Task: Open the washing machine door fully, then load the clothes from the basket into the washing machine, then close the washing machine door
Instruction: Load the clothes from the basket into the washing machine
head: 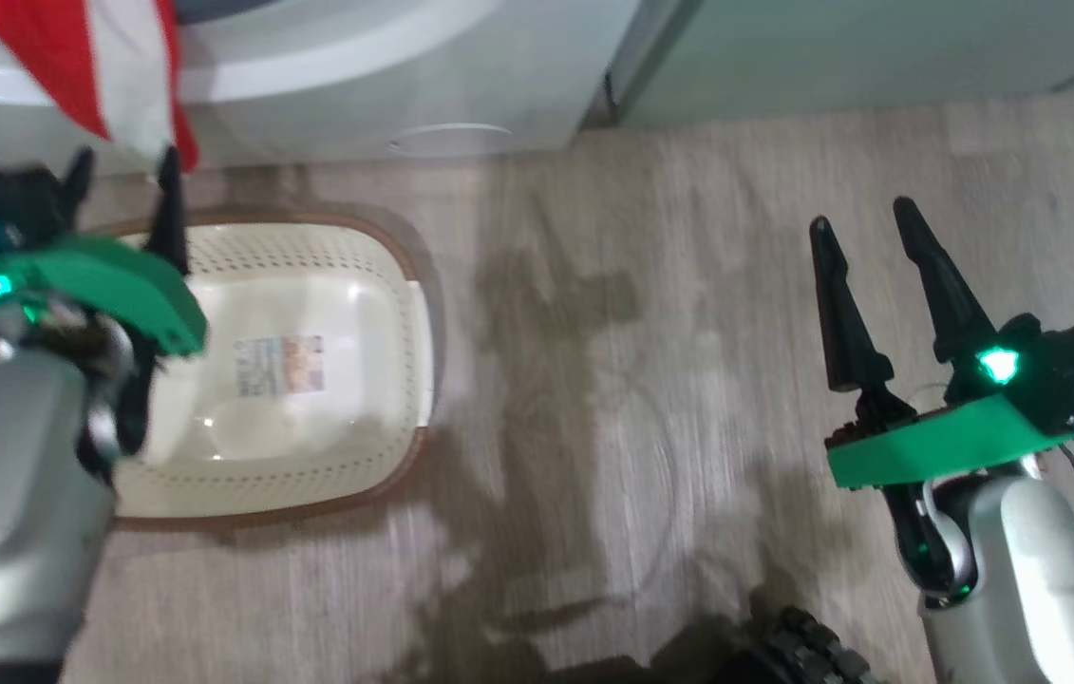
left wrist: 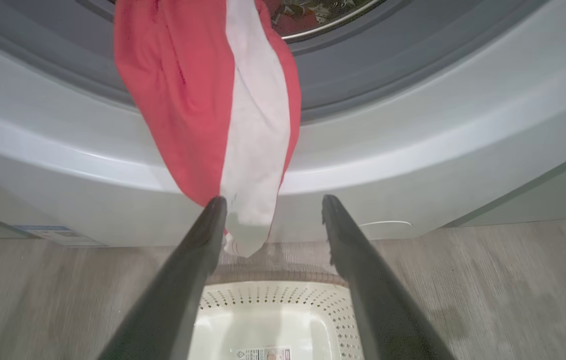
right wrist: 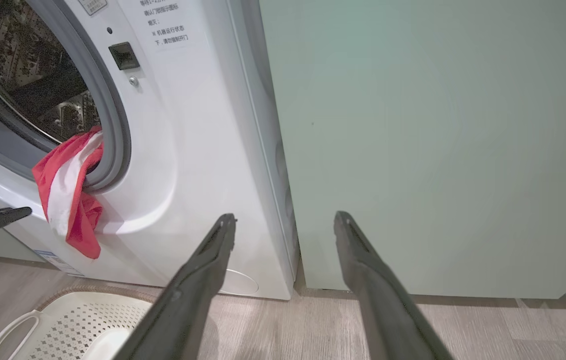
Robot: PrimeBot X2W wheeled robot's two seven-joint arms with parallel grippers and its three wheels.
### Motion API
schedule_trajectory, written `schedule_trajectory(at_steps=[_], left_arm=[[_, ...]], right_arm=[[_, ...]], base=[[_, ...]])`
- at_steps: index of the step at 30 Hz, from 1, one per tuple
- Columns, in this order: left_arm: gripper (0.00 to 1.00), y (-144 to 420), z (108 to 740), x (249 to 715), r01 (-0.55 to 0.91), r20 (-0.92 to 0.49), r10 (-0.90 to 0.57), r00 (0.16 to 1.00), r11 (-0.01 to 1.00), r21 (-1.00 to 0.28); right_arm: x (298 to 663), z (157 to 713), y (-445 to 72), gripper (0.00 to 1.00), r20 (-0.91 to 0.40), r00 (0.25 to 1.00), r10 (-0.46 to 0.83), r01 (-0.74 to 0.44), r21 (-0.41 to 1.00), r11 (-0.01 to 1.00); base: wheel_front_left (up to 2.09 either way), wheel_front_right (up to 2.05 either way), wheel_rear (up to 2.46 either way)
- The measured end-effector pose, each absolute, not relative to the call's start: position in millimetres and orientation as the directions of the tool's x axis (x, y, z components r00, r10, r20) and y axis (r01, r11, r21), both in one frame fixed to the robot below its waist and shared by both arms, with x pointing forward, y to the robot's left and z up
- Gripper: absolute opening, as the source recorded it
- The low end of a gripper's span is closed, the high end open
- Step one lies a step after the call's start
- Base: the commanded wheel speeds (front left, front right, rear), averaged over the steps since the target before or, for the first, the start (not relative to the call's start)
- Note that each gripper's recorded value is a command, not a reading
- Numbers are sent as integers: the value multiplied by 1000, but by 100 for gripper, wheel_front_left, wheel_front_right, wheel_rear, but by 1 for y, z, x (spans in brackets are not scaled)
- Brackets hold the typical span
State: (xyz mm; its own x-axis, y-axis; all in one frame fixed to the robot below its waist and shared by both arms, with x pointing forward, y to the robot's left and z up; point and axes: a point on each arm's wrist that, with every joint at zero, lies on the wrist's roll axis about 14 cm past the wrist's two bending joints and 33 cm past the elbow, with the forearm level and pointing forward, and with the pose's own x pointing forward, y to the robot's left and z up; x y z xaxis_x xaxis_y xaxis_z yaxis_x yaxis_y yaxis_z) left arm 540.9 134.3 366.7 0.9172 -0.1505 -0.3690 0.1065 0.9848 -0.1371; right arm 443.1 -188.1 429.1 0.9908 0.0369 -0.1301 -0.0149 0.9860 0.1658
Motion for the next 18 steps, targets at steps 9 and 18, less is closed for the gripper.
schedule_trajectory(at_steps=[9, 18], left_arm=[[100, 147, 316, 586, 52, -499, -97, 861, 993, -103], [34, 160, 295, 612, 18, -545, -42, 838, 999, -50]], right_arm=[[436, 403, -203, 100, -183, 983, -9, 42, 175, 984], [441, 396, -209, 100, -181, 983, -28, 61, 181, 982]], base=[[0, 0, 0], [0, 0, 0]])
